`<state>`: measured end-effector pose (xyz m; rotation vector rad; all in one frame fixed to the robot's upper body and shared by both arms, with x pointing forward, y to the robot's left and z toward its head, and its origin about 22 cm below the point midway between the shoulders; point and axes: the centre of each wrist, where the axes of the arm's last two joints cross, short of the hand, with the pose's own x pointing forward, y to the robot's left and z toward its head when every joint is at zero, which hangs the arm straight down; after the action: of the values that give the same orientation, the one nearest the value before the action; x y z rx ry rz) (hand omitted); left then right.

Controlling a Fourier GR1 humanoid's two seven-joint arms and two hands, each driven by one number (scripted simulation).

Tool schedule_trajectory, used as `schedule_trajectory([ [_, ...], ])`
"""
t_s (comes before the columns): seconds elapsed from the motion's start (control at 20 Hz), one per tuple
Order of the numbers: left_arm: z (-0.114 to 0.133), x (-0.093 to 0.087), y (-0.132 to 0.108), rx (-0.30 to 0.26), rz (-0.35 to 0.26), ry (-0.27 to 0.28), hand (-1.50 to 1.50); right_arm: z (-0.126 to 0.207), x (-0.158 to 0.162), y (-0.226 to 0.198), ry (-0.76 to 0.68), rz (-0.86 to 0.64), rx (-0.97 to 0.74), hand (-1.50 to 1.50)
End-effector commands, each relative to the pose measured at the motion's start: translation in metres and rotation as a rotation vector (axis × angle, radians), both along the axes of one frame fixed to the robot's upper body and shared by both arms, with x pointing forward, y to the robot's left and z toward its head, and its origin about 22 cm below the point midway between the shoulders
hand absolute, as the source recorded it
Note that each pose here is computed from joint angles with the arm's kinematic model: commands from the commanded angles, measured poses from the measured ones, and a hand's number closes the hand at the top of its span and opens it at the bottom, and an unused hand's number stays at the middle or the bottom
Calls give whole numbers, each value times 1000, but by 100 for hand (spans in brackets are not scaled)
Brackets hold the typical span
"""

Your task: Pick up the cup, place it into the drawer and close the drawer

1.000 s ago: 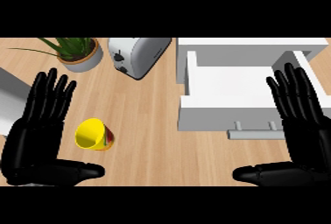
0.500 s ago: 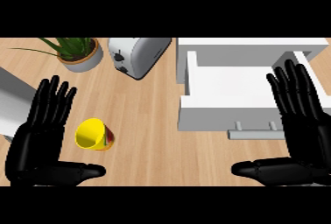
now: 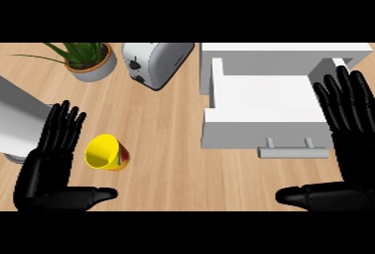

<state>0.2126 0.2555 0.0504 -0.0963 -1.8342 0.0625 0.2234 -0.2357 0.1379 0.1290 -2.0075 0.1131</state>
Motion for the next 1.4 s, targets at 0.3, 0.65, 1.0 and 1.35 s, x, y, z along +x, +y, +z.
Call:
schedule_trajectory([
  [0.3,-55,-5,17,29,50,69,-150,-13,14,28,11,10,12,-150],
  [0.65,-92,15,46,12,61,100,-150,3,5,-2,7,22,-8,-150],
  [1.0,-125,14,36,31,85,124,-150,2,2,-4,2,14,-8,-150],
  [1.35,-133,20,65,25,85,114,-150,8,8,2,-5,13,19,-150],
])
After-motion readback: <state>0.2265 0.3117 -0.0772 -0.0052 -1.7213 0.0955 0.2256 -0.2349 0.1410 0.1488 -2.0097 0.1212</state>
